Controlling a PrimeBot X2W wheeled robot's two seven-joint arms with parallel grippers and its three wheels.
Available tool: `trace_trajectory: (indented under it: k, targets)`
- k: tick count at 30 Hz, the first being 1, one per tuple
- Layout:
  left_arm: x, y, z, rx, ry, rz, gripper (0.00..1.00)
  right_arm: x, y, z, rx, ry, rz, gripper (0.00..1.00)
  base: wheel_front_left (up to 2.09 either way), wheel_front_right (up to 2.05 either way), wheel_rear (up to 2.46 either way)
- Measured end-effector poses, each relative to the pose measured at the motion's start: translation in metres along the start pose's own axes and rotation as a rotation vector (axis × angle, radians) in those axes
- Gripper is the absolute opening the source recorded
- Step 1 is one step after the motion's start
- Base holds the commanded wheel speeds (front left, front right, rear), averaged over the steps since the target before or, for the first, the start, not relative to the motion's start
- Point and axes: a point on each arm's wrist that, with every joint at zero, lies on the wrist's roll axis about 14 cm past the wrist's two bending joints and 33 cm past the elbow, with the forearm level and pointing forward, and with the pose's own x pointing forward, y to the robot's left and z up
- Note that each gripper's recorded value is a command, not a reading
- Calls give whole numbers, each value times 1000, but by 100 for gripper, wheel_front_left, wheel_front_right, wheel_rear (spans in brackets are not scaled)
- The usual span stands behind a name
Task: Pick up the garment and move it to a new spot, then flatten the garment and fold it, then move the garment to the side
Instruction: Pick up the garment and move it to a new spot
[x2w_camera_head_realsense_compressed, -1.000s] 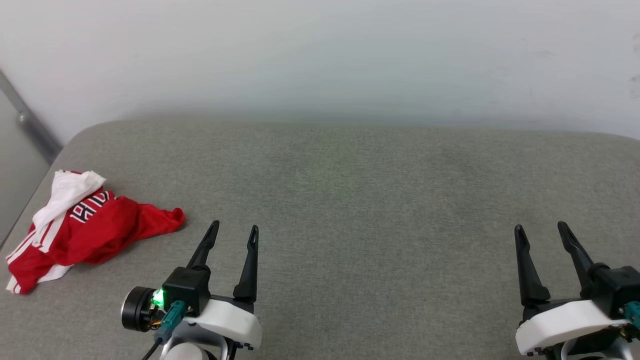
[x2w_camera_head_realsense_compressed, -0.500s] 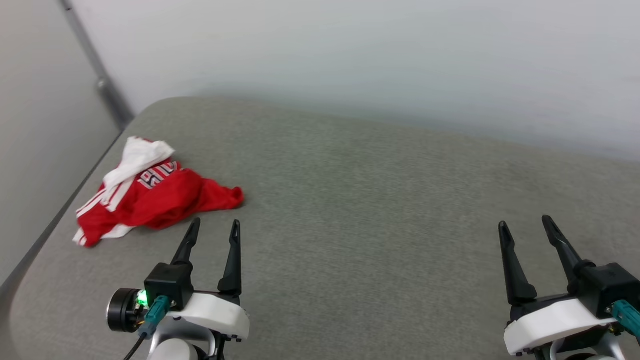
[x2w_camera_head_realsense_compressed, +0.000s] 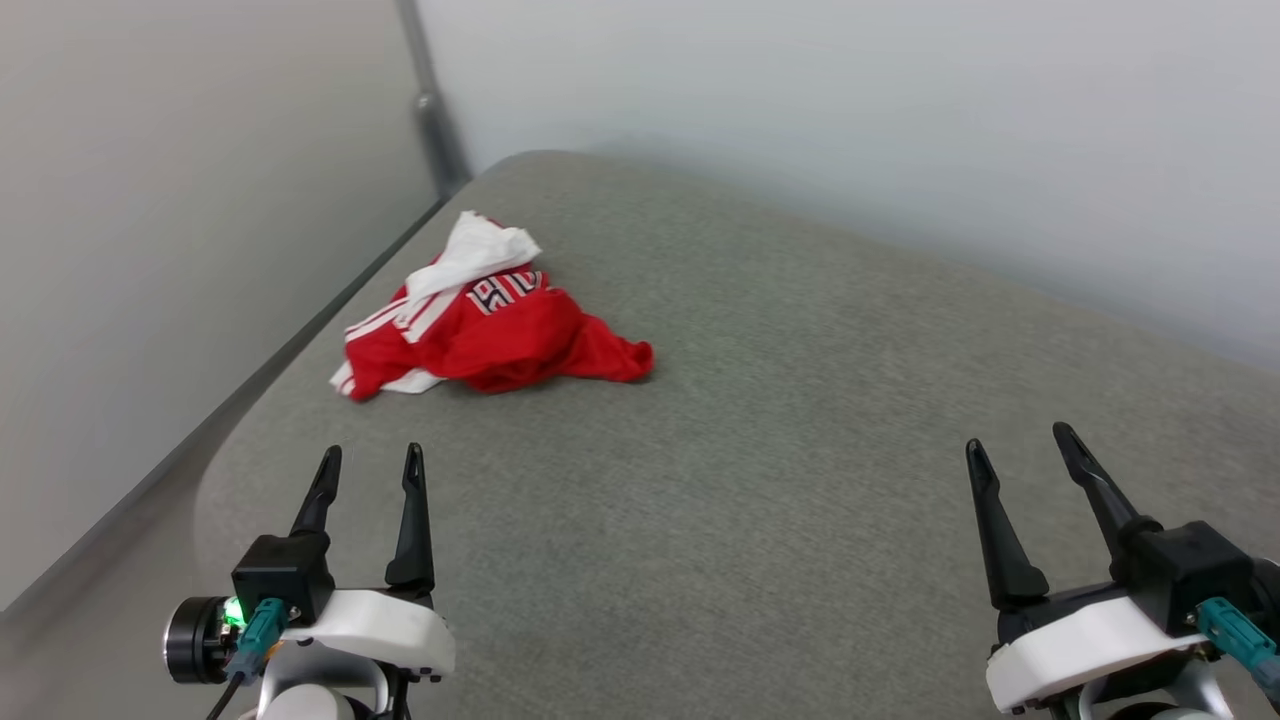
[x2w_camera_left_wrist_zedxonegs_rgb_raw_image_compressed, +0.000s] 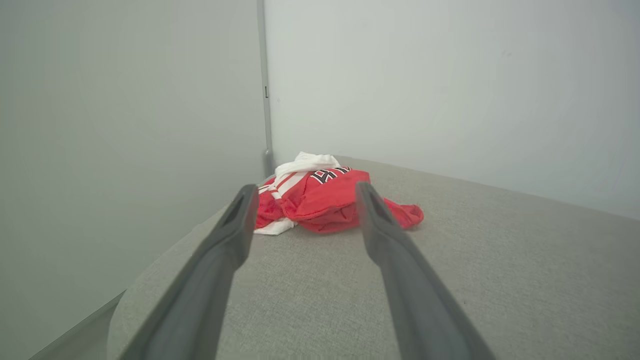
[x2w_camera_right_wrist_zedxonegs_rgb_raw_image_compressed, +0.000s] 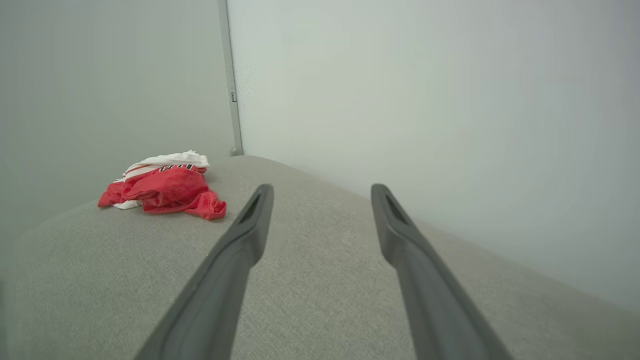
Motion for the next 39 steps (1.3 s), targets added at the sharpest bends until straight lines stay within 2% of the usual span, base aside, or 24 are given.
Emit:
trace_trajectory:
  k: [5,9,16,20,25,28,33,39]
  targets:
    - [-10,28,3,14,-3,88,100,15,23,-1,7,0,76,100,0,0,0]
    - [-12,38,4,24,-2,121,100,25,29,-5,20,2,101,100,0,0,0]
    - [0,34,5,21,-2,105,100,29,28,-8,28,3,103,100,0,0,0]
    - [29,30,17,47,-28,62,100,34,25,-9,21,5,100,100,0,0,0]
    - [92,16,45,98,-56,-12,100,43,14,-15,14,12,81,100,0,0,0]
    - [130,8,52,121,-16,-41,100,47,2,-20,13,16,55,100,0,0,0]
    - [188,-1,39,161,148,-73,100,54,-18,-34,11,25,15,100,0,0,0]
    - [218,-2,-37,190,525,-75,100,54,-50,-52,18,34,-55,100,0,0,0]
